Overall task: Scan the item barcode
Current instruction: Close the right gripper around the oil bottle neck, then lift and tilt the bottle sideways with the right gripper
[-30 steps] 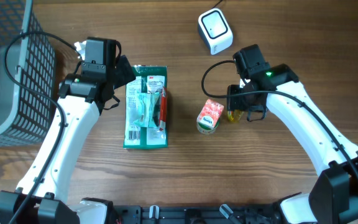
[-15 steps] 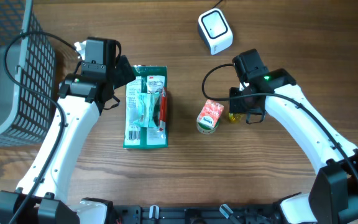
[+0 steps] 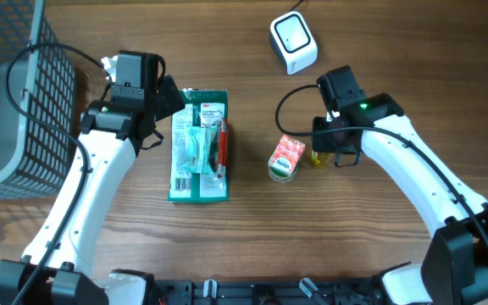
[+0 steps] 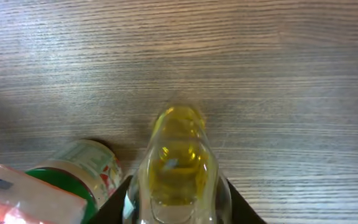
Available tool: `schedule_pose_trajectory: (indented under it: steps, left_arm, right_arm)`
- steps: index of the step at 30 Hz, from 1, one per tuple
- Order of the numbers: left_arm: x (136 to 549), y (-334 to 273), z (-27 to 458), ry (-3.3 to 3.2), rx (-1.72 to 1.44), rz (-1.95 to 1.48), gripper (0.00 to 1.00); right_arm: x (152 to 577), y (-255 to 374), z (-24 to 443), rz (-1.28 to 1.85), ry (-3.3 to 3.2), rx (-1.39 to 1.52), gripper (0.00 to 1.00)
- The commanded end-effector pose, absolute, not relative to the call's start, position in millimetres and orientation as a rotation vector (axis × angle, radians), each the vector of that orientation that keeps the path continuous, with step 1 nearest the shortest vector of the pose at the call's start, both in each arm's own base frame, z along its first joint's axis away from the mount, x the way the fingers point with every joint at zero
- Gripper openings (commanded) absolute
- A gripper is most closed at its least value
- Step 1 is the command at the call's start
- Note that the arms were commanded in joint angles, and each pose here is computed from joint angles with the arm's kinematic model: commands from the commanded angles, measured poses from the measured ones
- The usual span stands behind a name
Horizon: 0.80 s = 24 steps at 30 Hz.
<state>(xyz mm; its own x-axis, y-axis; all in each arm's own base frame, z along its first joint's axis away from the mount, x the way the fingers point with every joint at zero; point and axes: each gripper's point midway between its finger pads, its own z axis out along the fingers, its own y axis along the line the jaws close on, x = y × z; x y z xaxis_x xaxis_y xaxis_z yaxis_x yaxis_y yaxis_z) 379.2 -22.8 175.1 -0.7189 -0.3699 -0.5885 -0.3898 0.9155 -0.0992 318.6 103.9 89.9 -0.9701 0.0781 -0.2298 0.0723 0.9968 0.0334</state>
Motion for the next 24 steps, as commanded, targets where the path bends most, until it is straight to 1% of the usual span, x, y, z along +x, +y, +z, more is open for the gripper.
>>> schedule_pose_trajectory:
  steps: [1, 8, 10, 11, 13, 16, 20, 24]
  left_arm:
    - [379.4, -21.4, 172.4, 2.452, -0.526, 0.051, 1.00]
    - [379.4, -21.4, 172.4, 2.452, -0.527, 0.050, 1.00]
    - [379.4, -21.4, 172.4, 2.452, -0.527, 0.050, 1.00]
    - [379.4, -21.4, 172.4, 2.452, -0.526, 0.051, 1.00]
    - [379.4, -21.4, 172.4, 2.452, -0.527, 0.050, 1.00]
    - [379.4, -21.4, 172.4, 2.452, -0.526, 0.051, 1.00]
    - [379.4, -21.4, 172.4, 2.452, -0.527, 0.050, 1.00]
    - [379.4, -21.4, 172.4, 2.452, -0.526, 0.051, 1.00]
  right_arm:
    - [320.0, 102.6, 94.8, 0.024, 2.901, 0.118, 0.17]
    - [328.0, 74.1, 178.0, 0.105, 2.742, 0.246, 0.17]
    - [322.3, 81.6, 203.1, 0.322, 2.688, 0.271, 0.14]
    - [318.3, 93.3, 215.5, 0.479, 2.666, 0.257, 0.09]
    - [312.0, 116.5, 240.9, 0.754, 2.601, 0.197, 0.05]
    - [303.3, 144.2, 272.3, 1.027, 2.506, 0.093, 0.04]
    - [286.9, 161.9, 278.0, 1.250, 2.535, 0.150, 0.04]
    - [274.9, 162.7, 272.8, 1.278, 2.589, 0.175, 0.04]
